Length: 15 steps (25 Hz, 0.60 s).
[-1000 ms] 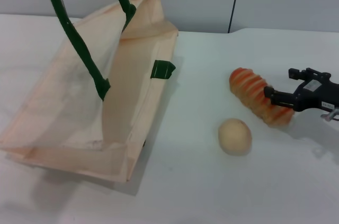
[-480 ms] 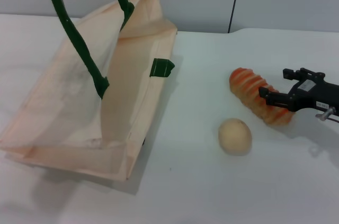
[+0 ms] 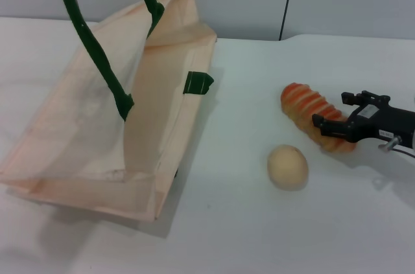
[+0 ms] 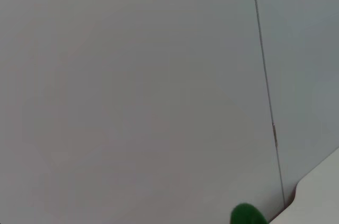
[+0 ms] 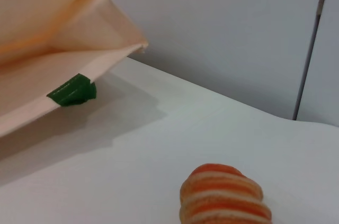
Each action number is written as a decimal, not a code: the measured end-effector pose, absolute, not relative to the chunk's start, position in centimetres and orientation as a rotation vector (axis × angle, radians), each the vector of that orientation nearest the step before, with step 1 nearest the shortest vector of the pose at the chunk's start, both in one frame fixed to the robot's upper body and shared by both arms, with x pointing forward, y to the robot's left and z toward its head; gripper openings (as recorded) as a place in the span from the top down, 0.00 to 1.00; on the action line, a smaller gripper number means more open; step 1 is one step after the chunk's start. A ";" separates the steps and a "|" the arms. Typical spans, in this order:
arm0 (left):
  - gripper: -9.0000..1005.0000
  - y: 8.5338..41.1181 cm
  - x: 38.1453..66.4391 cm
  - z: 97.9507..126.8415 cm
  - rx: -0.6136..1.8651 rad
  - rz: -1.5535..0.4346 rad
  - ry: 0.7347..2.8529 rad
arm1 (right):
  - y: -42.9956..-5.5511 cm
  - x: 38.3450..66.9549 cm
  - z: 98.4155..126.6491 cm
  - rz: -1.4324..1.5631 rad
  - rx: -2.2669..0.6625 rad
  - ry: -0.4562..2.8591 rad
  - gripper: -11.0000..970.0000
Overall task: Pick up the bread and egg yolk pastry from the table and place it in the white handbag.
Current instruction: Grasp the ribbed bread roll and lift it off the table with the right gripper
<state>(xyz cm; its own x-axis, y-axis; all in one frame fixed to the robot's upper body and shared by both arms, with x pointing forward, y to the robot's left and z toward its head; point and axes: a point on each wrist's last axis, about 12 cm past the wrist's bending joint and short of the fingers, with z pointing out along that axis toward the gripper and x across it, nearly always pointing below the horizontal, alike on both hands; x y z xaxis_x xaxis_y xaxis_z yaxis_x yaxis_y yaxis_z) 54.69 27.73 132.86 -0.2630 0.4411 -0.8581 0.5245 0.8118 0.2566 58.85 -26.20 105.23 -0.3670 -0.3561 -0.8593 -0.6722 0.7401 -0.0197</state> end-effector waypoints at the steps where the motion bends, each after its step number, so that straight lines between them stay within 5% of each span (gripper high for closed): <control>1: 0.88 27.7 54.7 132.9 0.727 -0.095 1.899 | -26.2 58.8 105.2 0.419 -0.780 1.988 0.09; 15: 0.88 27.7 54.7 132.9 0.727 -0.095 1.898 | -25.8 58.7 104.9 0.440 -0.783 1.988 0.09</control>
<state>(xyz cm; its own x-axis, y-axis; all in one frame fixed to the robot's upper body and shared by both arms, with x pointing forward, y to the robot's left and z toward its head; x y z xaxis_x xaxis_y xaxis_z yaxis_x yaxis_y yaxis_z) 54.70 27.70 132.85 -0.2630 0.4409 -0.8582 0.5246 0.8118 0.2563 58.70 -25.80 104.86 -0.3709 -0.3500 -0.8602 -0.6799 0.7333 -0.0051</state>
